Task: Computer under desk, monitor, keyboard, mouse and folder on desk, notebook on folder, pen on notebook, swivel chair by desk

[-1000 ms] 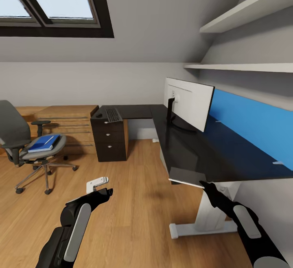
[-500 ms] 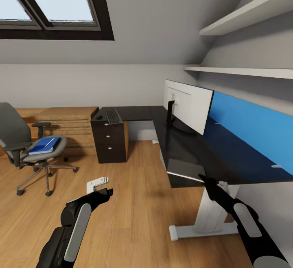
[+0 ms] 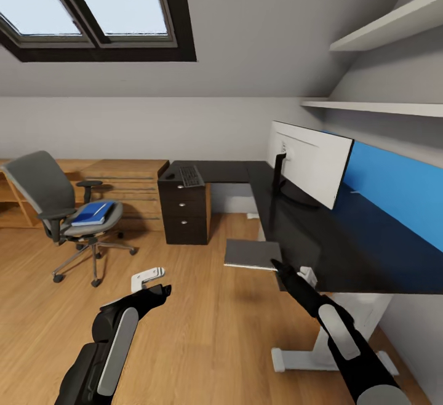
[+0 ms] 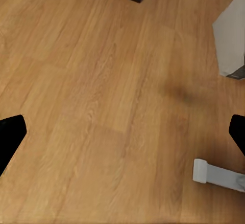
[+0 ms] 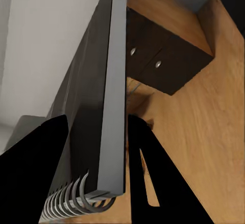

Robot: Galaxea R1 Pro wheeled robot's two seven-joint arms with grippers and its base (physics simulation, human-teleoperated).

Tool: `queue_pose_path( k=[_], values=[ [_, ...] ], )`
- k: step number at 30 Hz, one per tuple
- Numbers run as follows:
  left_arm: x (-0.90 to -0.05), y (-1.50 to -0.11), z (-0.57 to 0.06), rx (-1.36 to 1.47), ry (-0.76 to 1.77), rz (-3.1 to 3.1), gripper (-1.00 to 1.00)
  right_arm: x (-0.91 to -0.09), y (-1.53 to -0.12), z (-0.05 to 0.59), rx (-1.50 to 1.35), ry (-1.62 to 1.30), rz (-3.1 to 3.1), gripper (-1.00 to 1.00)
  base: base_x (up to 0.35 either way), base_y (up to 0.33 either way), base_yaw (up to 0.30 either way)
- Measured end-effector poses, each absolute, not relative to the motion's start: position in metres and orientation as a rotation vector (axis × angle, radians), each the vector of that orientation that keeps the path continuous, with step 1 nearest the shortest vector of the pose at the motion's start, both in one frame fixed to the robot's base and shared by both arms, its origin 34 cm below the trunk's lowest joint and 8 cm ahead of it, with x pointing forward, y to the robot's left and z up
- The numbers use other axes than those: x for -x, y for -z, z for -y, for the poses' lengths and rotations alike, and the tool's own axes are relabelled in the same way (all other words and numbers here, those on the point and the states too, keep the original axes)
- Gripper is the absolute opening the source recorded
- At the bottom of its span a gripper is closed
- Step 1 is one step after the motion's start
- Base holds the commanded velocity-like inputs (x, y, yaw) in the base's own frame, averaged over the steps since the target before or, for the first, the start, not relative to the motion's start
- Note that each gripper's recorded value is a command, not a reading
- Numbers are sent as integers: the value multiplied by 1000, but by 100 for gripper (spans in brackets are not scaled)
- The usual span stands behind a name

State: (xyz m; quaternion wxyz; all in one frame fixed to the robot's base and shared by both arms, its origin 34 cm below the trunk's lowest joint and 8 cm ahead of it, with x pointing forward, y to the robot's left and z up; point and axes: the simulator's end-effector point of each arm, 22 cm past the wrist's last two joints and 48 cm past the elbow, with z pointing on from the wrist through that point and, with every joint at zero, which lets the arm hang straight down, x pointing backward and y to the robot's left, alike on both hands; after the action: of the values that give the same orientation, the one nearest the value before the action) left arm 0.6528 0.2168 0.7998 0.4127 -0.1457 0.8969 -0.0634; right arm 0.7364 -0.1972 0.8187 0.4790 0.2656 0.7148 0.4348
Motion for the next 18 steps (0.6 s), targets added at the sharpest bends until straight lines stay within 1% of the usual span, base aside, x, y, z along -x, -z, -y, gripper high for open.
queue_pose_path(
  k=[3, 5, 18],
  values=[
    [-653, -800, -217, 367, 159, -2255, 100, -736, -823, 188, -612, -1055, -1745, -100, 218, 187, 277],
    [-653, -800, -217, 367, 159, -2254, 100, -736, -824, 186, -594, -1043, -1746, -100, 234, 212, 150],
    [-653, -800, -217, 366, 158, -2253, 100, -739, -827, 192, -564, -994, -1732, -100, 246, 235, 8]
  ],
)
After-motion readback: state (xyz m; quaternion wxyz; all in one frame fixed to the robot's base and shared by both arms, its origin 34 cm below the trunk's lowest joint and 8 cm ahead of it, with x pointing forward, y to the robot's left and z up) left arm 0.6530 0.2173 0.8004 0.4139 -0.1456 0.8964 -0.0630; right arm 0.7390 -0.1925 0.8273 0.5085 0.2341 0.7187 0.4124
